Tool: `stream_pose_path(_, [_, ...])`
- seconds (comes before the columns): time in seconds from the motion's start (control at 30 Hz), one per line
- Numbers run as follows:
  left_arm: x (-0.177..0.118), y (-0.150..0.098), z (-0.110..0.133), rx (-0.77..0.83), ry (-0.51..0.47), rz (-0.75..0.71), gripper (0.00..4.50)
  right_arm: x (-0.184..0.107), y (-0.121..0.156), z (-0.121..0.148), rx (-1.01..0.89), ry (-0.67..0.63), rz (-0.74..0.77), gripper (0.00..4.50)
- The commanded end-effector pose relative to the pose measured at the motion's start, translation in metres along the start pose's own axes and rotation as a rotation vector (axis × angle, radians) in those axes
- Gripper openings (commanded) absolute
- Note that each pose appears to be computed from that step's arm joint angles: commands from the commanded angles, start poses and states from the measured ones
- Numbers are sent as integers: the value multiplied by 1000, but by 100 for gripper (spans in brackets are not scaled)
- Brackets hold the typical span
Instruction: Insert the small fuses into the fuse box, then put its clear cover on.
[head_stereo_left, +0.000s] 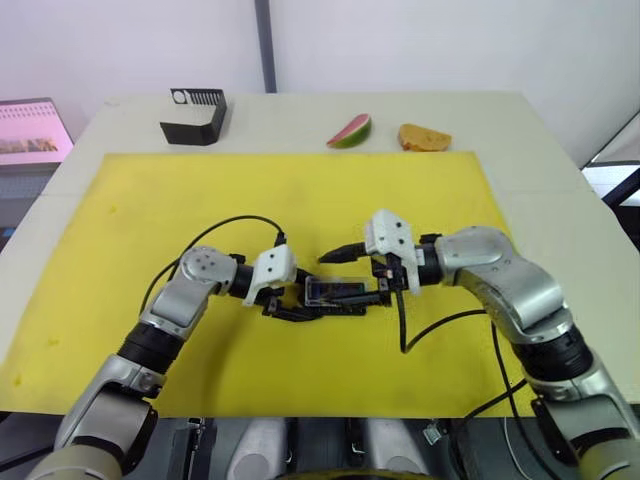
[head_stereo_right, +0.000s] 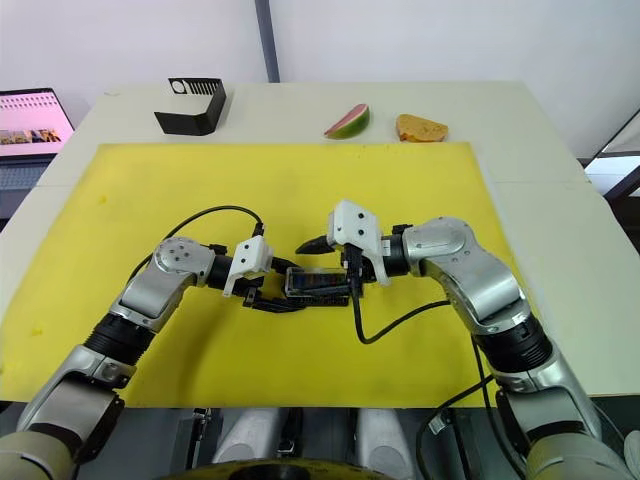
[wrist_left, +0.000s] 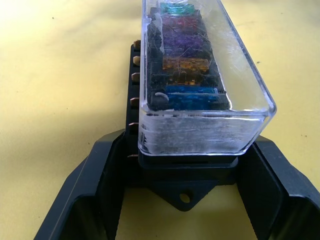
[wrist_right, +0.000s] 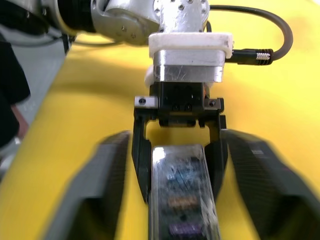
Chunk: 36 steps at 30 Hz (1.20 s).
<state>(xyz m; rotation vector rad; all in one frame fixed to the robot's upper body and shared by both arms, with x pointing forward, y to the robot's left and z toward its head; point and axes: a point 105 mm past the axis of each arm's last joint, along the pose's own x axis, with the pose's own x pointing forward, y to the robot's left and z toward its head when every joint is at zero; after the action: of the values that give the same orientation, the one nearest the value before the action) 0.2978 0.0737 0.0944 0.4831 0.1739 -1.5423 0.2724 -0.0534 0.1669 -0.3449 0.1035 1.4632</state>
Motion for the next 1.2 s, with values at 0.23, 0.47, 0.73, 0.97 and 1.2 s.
stream_pose_path(0.23, [0, 4, 0, 13, 12, 40, 258, 7, -4, -63, 127, 187, -100, 3])
stream_pose_path(0.47, [-1, 5, -1, 16, 15, 45, 258, 10, 3, -87, 62, 285, -75, 3])
stream_pose_path(0.73, [3, 3, -3, 15, 11, 41, 258, 20, -3, -67, 31, 240, -54, 3])
stream_pose_path(0.97, [5, 2, -3, 21, 12, 29, 258, 20, 4, -62, 14, 294, 22, 3])
stream_pose_path(1.2, [6, 3, -3, 24, 10, 29, 258, 26, 5, -66, 9, 301, 15, 3])
